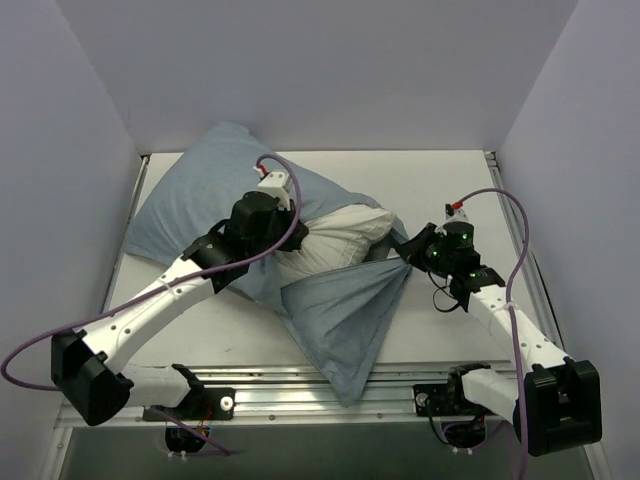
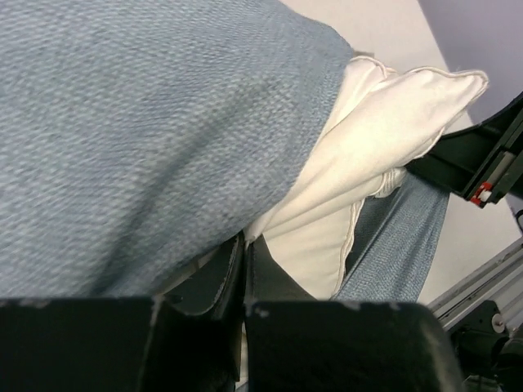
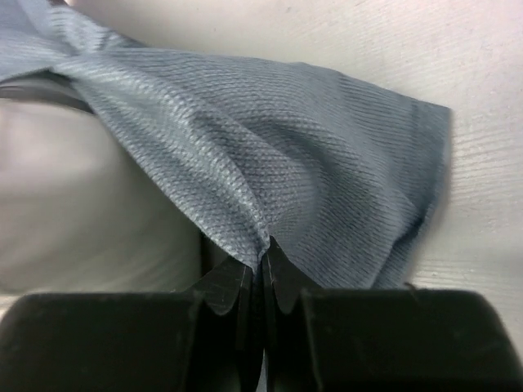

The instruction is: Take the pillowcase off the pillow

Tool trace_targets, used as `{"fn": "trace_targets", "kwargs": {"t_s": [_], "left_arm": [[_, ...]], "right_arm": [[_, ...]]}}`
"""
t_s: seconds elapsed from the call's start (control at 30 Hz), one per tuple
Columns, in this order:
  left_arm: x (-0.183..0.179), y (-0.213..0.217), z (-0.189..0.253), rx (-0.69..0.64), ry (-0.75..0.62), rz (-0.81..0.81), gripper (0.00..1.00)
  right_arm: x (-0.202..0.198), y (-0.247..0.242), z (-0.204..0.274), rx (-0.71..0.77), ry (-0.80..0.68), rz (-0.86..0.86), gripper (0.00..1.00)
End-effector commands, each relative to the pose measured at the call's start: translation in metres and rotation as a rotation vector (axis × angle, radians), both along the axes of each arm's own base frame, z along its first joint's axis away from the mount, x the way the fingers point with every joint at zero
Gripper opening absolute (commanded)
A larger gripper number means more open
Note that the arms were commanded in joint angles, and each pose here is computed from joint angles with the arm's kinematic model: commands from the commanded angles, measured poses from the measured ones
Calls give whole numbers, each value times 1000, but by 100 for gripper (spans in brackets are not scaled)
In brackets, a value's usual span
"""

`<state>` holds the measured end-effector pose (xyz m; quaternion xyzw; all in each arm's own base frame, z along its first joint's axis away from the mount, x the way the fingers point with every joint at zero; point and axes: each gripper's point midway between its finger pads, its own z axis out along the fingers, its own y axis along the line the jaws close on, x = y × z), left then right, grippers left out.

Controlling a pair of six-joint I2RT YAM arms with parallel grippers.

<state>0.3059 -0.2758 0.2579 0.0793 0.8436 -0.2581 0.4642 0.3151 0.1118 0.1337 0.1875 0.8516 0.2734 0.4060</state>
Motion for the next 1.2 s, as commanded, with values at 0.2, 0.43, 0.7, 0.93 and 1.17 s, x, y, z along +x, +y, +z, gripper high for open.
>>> {"fn": "trace_targets", "kwargs": {"t_s": [0.2, 0.43, 0.7, 0.93, 1.17], "left_arm": [[18, 99, 67, -110, -174, 333, 2], [42, 36, 79, -240, -149, 166, 2], [83, -31, 45, -217, -83, 91, 2], [82, -38, 22, -112, -33, 20, 2], [63, -36, 9, -83, -2, -49, 2]], "right_arm": [[8, -58, -6, -192, 4, -149, 0], [13, -26, 17, -132, -71, 17, 5], [-6, -6, 75, -289, -153, 72, 54], [-39, 87, 109, -262, -345, 456, 68], [-58, 170, 110, -314, -480, 761, 75]]}}
